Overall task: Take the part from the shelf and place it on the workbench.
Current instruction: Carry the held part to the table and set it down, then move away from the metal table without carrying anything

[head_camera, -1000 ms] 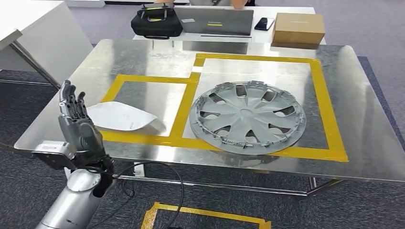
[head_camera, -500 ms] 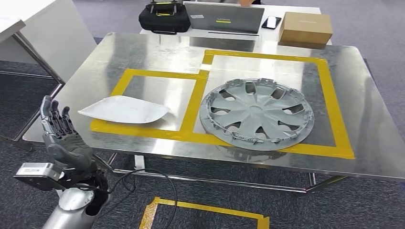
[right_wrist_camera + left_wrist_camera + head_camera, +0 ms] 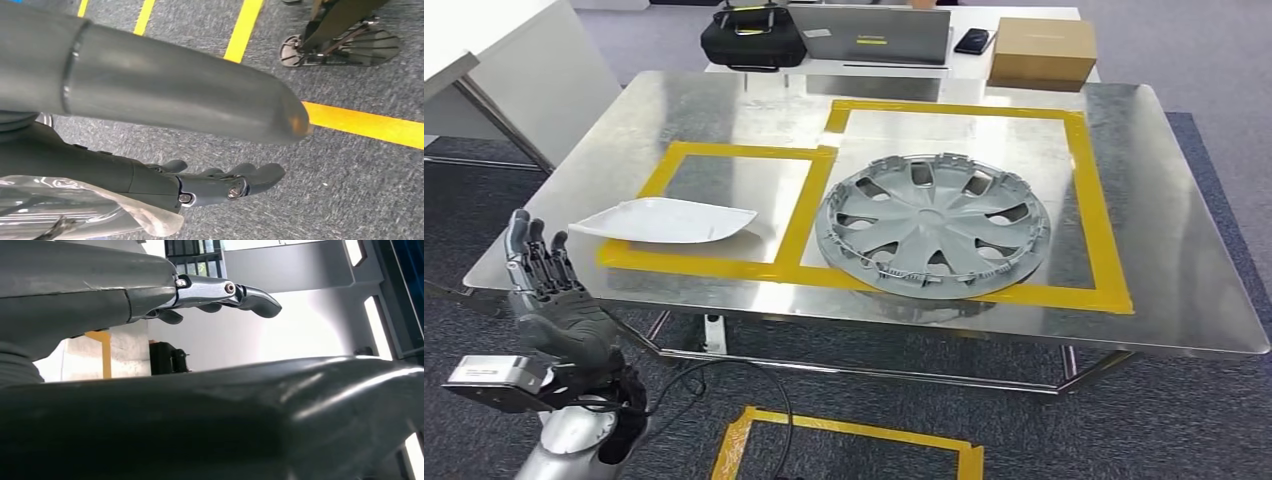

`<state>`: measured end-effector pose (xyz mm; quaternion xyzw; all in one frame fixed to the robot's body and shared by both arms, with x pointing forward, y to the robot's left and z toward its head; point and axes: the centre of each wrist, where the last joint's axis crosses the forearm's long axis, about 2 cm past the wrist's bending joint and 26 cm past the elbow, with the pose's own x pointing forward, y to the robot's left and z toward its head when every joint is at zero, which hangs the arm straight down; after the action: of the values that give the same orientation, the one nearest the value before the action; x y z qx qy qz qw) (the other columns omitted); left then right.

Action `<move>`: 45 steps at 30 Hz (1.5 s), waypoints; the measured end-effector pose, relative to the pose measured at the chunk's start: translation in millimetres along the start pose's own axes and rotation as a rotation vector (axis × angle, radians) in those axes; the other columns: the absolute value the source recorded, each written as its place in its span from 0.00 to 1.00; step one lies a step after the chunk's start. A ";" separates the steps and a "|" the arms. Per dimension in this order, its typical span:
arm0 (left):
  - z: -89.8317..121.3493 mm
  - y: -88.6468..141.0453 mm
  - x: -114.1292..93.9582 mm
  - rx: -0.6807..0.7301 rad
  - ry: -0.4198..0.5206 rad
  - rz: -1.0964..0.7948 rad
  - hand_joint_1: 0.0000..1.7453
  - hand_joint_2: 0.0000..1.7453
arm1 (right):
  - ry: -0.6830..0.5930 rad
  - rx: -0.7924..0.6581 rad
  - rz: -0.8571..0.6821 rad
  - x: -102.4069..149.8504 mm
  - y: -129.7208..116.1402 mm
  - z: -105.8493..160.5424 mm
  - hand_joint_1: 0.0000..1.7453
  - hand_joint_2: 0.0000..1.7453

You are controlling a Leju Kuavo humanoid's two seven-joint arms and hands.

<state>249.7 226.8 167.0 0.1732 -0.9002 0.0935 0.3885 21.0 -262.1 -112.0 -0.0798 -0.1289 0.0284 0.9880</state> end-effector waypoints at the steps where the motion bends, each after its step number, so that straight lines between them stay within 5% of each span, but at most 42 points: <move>1: 0.5 0.9 0.1 0.002 0.000 -0.002 0.00 0.00 | 0.000 -0.001 0.000 0.2 -0.1 0.0 0.00 0.00; 45: -5.2 9.4 2.7 0.007 -0.010 0.025 0.00 0.00 | 0.000 -0.008 -0.002 6.3 1.4 -0.6 0.00 0.00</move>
<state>247.9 236.4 172.1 0.1639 -0.9039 0.1004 0.3820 27.2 -260.4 -111.2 -0.0838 -0.1289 0.0268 0.9877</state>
